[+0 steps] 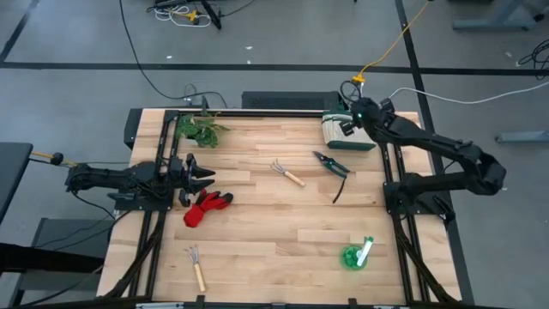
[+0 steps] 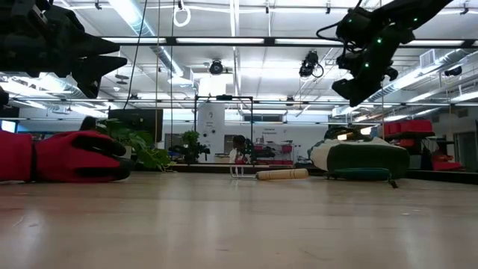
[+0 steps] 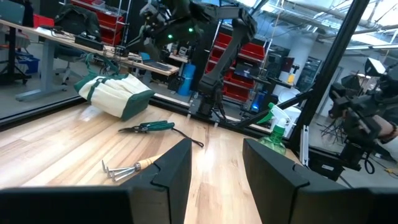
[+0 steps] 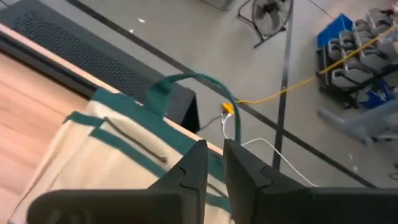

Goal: Pick & Place Garden tools in Gardening bag
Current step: Prepare the green gardening bag

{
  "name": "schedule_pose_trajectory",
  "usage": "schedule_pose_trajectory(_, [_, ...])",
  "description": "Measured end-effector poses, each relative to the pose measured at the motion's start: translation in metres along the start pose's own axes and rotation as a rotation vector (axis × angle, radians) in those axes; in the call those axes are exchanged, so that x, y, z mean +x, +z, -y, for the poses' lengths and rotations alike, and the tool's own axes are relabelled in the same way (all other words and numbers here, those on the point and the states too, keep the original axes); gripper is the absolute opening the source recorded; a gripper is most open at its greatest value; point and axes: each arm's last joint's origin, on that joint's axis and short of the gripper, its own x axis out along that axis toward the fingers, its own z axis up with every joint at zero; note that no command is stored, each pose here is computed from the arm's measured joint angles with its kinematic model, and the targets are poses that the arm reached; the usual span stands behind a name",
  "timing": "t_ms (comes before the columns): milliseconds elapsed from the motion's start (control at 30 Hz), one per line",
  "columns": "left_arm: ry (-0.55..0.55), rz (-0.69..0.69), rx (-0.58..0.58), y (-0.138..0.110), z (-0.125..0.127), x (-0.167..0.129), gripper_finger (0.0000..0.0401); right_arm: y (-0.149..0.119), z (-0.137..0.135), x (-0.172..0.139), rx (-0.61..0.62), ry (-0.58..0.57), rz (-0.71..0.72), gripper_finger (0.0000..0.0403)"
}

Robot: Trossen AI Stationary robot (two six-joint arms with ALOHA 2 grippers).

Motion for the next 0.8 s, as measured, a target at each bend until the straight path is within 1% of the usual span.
schedule_pose_trajectory(67, [0.0, -0.001, 0.0, 0.0, 0.0, 0.0, 0.0151, 0.003, 0.002, 0.006, -0.004, 0.017, -0.04, 0.007])
schedule_pose_trajectory(133, [0.0, 0.0, 0.0, 0.0, 0.0, 0.0, 0.0151, 0.003, 0.002, 0.012, -0.03, 0.009, -0.1, 0.0091])
schedule_pose_trajectory(333, [0.0, 0.002, -0.001, 0.0, 0.0, 0.0, 0.0151, 0.002, -0.001, 0.036, -0.067, -0.062, -0.192, 0.0183])
schedule_pose_trajectory(467, [-0.001, 0.003, -0.001, 0.0, 0.0, 0.0, 0.0151, 0.002, -0.003, 0.049, -0.062, -0.078, -0.224, 0.0227])
schedule_pose_trajectory(600, [-0.001, 0.005, -0.008, 0.0, 0.0, 0.0, 0.0151, 0.004, -0.002, 0.058, -0.047, -0.103, -0.216, 0.0245])
schedule_pose_trajectory(800, [-0.002, 0.005, -0.008, 0.0, 0.0, 0.0, 0.0151, 0.003, 0.006, 0.069, -0.02, -0.127, -0.23, 0.0239])
